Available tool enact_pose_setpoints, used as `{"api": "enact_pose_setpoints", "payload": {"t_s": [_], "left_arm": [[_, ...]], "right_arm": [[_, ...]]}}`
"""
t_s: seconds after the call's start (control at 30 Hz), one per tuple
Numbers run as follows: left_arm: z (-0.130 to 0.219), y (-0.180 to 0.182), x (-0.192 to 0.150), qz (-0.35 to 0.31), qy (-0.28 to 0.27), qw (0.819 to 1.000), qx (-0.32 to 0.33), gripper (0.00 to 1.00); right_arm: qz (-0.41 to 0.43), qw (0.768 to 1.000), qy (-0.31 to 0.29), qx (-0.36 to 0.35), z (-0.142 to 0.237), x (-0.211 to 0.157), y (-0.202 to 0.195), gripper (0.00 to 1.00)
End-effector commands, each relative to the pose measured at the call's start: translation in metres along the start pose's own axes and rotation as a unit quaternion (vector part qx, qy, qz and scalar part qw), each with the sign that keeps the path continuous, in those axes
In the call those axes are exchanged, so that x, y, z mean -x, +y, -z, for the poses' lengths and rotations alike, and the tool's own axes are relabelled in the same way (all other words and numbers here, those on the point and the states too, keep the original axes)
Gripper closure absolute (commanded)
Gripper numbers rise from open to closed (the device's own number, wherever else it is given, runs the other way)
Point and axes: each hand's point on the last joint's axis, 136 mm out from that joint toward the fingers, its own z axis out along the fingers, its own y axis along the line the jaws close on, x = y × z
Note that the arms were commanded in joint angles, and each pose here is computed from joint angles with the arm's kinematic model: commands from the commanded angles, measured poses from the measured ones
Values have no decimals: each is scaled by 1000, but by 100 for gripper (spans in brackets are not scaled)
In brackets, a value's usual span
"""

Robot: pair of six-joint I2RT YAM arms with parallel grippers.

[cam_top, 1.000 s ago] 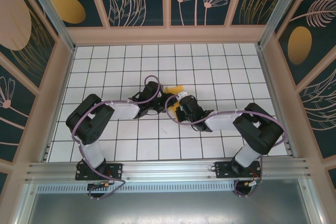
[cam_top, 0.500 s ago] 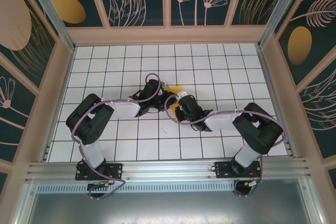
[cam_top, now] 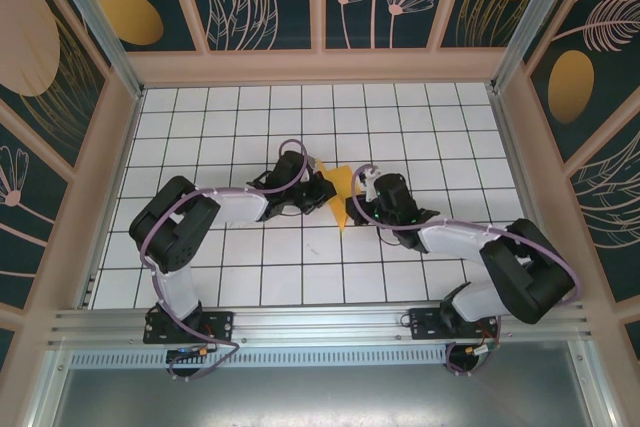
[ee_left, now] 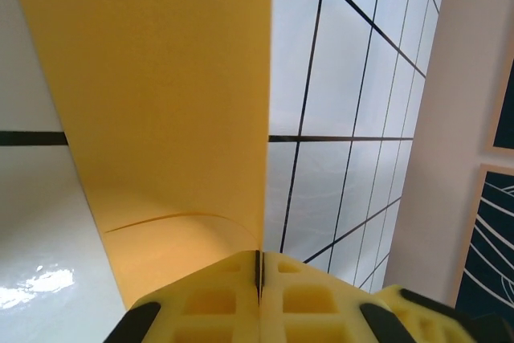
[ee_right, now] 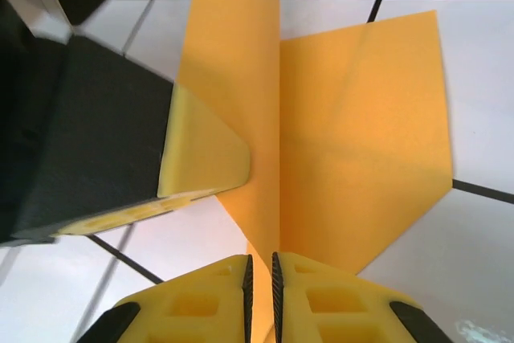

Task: Fold a paper plane with a square sheet of paper (pick it up from the middle)
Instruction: Fourth fold the wing at the center of the table.

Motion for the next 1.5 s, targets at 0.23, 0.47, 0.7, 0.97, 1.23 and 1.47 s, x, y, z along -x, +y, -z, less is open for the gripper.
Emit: {"api": "enact_pose_setpoints", "payload": {"t_s": [0.23, 0.47, 0.7, 0.97, 1.23, 1.47], "left_arm": [[-4, 3, -1, -47, 46, 998, -2, 93], [-4, 1, 3, -59, 58, 996, -13, 95], [-4, -1, 1, -61, 89, 994, -33, 95], [6, -3, -14, -5, 107, 992, -66, 96], [11, 6, -30, 34, 88, 993, -67, 96], [6, 7, -25, 43, 75, 994, -69, 96]], "right_arm": [[-147, 986, 64, 54, -6, 13, -13, 91], [-180, 979, 100, 6, -42, 19, -39, 95], [-165, 975, 149, 4, -61, -3, -45, 98], [-104, 970, 217, 41, -64, -28, -38, 98], [-53, 972, 214, 79, -48, -20, -22, 92], [-19, 992, 114, 52, -5, 12, -12, 81]]}}
